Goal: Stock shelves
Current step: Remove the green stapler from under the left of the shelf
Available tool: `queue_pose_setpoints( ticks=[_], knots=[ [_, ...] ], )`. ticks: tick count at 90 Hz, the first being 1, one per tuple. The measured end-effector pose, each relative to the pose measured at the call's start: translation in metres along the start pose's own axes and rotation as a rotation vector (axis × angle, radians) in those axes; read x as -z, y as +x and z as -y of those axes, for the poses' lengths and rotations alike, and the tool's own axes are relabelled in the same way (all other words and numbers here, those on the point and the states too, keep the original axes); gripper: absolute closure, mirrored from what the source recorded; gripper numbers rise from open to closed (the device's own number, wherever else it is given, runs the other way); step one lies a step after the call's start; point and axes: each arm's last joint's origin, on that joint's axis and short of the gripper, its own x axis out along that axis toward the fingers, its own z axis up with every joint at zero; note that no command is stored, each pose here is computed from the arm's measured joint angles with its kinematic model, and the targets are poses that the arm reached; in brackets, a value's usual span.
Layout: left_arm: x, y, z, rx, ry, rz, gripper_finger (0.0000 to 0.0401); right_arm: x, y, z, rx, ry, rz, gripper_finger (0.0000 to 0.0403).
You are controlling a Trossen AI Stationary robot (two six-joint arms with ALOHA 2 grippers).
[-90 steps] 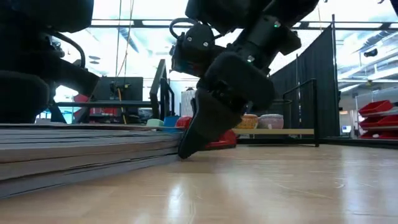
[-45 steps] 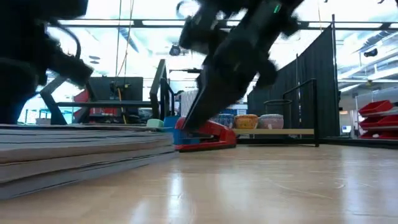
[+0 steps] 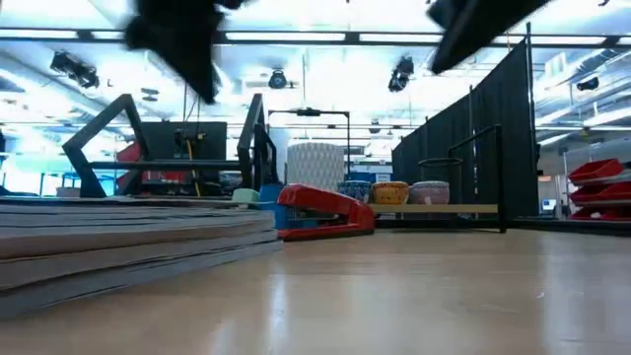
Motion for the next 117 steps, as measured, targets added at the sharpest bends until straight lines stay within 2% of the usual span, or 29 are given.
queue_pose_setpoints(
  ticks=[9, 19, 30, 41, 68, 92, 104, 117],
  knots=[
    [-0.027, 0.027, -0.017, 0.038, -0.020, -0.074, 0.0314, 0.018, -0.008, -0.001, 0.004, 0.019, 0.005, 0.0329],
    [-0.045, 0.052, -0.041, 0.055, -0.086, -0.171, 0.0249, 0.032, -0.015, 0.002, -0.006, 0.063, 0.013, 0.0329],
    [-0.051, 0.071, -0.062, 0.026, -0.158, -0.239, 0.0191, 0.041, -0.024, 0.006, -0.017, 0.095, 0.036, 0.0329],
    [-0.048, 0.086, -0.072, 0.015, -0.230, -0.271, 0.0165, 0.042, -0.032, 0.010, -0.029, 0.117, 0.064, 0.0329],
    [-0.041, 0.111, -0.077, 0.053, -0.350, -0.219, 0.0164, 0.038, -0.036, 0.011, -0.036, 0.076, 0.118, 0.0329],
    [-0.040, 0.130, -0.080, -0.026, -0.350, -0.215, 0.0170, 0.039, -0.036, 0.010, -0.035, 0.048, 0.117, 0.0329],
    [-0.038, 0.136, -0.079, -0.031, -0.321, -0.236, 0.0200, 0.039, -0.036, 0.010, -0.034, 0.026, 0.118, 0.0329],
    [-0.038, 0.137, -0.079, -0.025, -0.319, -0.246, 0.0264, 0.038, -0.036, 0.012, -0.029, -0.001, 0.120, 0.0329]
  ],
)
